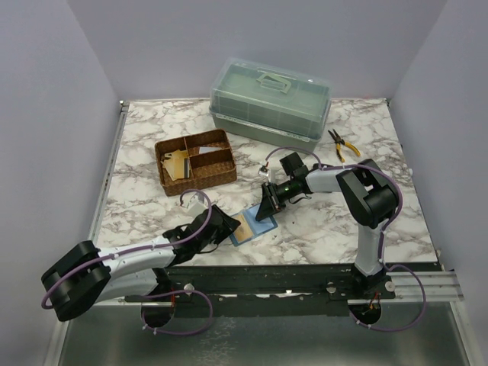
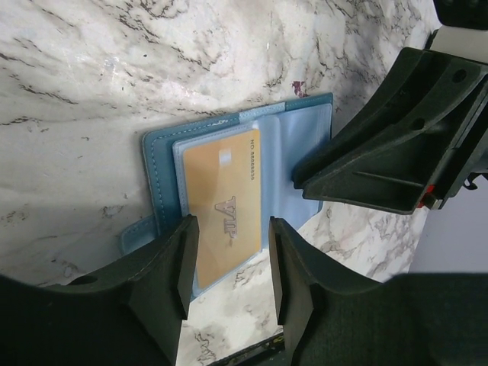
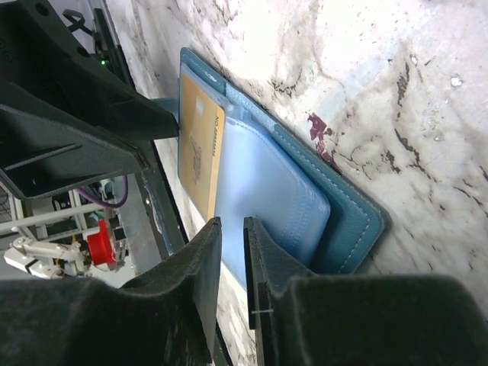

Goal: Take the credit cards out of the card holder
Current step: Remove the credit card from the card holder.

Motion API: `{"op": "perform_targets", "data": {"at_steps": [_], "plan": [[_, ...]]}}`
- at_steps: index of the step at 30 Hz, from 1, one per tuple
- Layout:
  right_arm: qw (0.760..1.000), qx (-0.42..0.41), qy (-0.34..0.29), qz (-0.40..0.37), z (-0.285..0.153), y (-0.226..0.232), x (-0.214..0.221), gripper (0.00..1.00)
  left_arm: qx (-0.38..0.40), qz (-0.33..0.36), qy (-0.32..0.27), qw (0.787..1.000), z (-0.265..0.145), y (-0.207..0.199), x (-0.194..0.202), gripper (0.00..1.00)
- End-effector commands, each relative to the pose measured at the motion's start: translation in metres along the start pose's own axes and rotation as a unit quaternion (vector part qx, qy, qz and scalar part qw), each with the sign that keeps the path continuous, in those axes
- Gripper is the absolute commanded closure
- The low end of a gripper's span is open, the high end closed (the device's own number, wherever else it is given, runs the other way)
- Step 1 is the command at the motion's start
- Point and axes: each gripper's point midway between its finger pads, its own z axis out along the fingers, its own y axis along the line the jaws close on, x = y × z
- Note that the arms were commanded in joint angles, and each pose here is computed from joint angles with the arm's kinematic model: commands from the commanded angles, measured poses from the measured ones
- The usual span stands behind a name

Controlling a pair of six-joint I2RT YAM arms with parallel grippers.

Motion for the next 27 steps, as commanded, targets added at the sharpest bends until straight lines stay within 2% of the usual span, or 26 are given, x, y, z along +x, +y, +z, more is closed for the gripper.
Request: {"op": "perform_targets", "data": {"at_steps": [1, 6, 16, 27], "plan": [[1.000, 0.022, 0.016, 0.007, 0.006, -0.015, 0.010, 0.74, 0.014, -0.004, 0.010, 1.000, 0.004, -0.007, 0.003, 0.53], [1.000, 0.022, 0.018, 0.006, 0.008, -0.014, 0.010, 0.74, 0.012, -0.003, 0.013, 1.000, 0.004, -0.007, 0.004, 0.52], [1.000, 0.022, 0.019, 0.005, 0.008, -0.014, 0.010, 0.74, -0.024, 0.017, 0.017, 0.999, -0.002, 0.003, 0.002, 0.44], [1.000, 0.022, 0.020, 0.005, 0.008, -0.014, 0.011, 0.74, -0.016, 0.017, 0.027, 0.999, 0.005, -0.004, 0.007, 0.44]]}}
